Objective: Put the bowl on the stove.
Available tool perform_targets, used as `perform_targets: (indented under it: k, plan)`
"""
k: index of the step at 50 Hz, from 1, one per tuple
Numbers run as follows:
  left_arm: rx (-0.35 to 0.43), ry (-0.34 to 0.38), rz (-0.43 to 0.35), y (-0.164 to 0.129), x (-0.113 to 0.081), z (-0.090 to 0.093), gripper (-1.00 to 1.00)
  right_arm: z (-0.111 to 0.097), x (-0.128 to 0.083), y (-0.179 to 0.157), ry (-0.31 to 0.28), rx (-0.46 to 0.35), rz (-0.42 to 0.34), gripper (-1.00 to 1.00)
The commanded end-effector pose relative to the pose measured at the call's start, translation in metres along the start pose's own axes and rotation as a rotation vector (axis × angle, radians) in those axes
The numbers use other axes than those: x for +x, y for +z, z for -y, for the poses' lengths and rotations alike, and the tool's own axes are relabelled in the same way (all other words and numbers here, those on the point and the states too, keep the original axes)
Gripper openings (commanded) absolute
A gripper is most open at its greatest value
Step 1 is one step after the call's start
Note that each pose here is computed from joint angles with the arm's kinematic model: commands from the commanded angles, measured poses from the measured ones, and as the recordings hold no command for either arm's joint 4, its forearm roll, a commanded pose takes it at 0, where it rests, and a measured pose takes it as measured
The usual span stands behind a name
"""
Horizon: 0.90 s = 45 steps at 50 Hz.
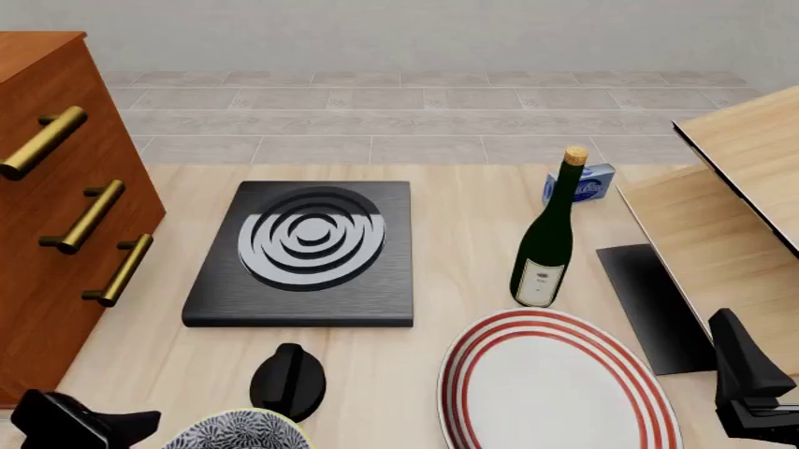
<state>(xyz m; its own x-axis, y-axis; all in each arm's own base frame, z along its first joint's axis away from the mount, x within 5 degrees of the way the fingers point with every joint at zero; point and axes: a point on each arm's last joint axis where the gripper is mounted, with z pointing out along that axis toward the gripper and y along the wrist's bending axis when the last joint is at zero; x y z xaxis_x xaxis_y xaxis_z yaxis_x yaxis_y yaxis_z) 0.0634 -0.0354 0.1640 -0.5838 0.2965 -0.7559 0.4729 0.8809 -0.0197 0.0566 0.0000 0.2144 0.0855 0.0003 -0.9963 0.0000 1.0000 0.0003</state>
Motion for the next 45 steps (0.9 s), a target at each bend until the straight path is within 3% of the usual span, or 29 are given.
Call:
perform_targets:
  k: [1, 45]
  plan:
    - [-0.009, 0.004, -0.009, 0.008, 0.003, -0.001, 1.0, 0.0, 0.0, 0.0, 0.0, 0.0, 0.0, 1.0]
    - [-0.03, 0.019, -0.031, 0.021, 0.002, -0.004, 1.0, 0.0, 0.0, 0.0, 0.0, 0.0, 0.0, 1.0]
